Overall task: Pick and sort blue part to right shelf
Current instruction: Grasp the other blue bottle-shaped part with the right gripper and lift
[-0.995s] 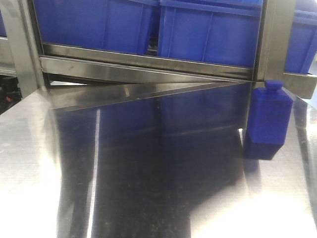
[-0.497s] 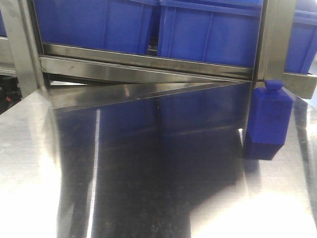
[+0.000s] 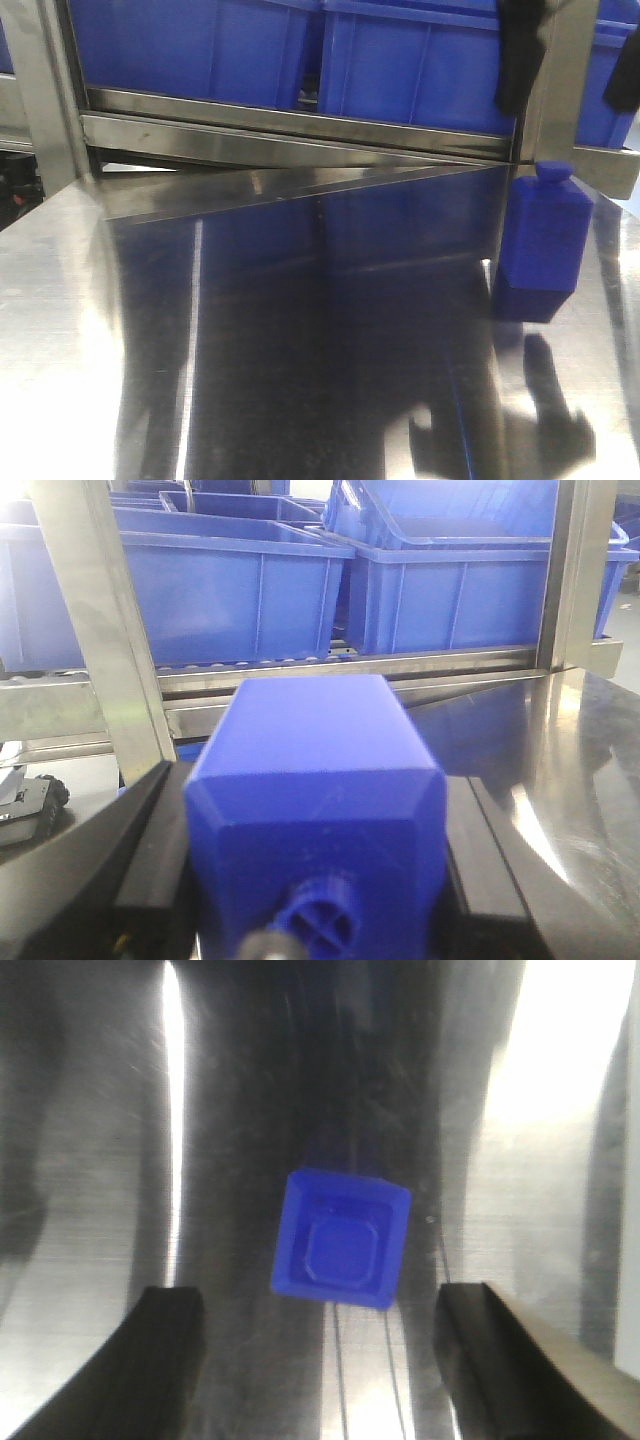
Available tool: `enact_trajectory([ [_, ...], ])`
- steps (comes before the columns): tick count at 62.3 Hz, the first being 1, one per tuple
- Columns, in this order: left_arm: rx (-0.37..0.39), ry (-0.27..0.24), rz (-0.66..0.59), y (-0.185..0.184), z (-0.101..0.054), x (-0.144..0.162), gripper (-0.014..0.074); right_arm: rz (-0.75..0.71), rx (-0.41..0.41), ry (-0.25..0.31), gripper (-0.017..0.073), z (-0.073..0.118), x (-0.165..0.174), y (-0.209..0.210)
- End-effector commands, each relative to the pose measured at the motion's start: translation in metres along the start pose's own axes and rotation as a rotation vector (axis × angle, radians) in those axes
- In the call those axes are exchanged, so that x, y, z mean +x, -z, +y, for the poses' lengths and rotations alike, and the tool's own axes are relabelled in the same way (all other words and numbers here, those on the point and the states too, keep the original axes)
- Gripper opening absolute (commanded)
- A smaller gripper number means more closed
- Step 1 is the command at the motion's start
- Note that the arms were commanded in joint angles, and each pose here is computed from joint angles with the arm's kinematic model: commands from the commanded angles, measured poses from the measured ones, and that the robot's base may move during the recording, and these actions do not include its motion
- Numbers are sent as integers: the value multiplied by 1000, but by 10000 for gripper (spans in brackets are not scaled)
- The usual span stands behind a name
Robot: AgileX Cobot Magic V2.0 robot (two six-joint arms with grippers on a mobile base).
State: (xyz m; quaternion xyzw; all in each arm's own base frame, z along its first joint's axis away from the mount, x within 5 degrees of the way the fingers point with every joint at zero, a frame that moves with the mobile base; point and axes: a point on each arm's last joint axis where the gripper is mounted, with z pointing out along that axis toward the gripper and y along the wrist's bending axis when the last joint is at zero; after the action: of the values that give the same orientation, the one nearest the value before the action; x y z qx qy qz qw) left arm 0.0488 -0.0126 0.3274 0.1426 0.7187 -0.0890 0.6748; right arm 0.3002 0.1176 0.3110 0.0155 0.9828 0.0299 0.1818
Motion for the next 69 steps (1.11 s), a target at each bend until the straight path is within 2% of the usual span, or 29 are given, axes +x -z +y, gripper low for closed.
enact_trajectory([
  [1, 11, -3, -96, 2, 0, -15, 323, -53, 5, -2, 560, -1, -10, 5],
  [10, 9, -3, -83, 2, 0, -14, 323, -12, 40, 11, 560, 1, -14, -20],
  [27, 12, 2, -83, 2, 0, -14, 323, 60, 82, -34, 560, -12, -23, -58],
  [40, 12, 2, -83, 2, 0, -14, 323, 87, 72, -26, 549, -5, -22, -73],
  [45, 12, 2, -83, 2, 0, -14, 323, 90, 72, -21, 494, -3, -22, -77],
  [54, 11, 2, -77, 2, 0, -14, 323, 83, 66, -15, 231, -1, -22, -77],
  [57, 10, 2, -70, 2, 0, -13, 323, 76, 63, -15, 177, -1, -22, -76],
  [61, 9, 8, -64, 2, 0, -12, 323, 65, 59, -15, 155, -1, -23, -73],
  [66, 3, 43, -58, 2, 1, -12, 323, 48, 53, -16, 155, -1, -23, -67],
  [69, -12, 42, -40, 2, 2, -10, 323, 35, 55, -8, 155, -1, -24, -63],
])
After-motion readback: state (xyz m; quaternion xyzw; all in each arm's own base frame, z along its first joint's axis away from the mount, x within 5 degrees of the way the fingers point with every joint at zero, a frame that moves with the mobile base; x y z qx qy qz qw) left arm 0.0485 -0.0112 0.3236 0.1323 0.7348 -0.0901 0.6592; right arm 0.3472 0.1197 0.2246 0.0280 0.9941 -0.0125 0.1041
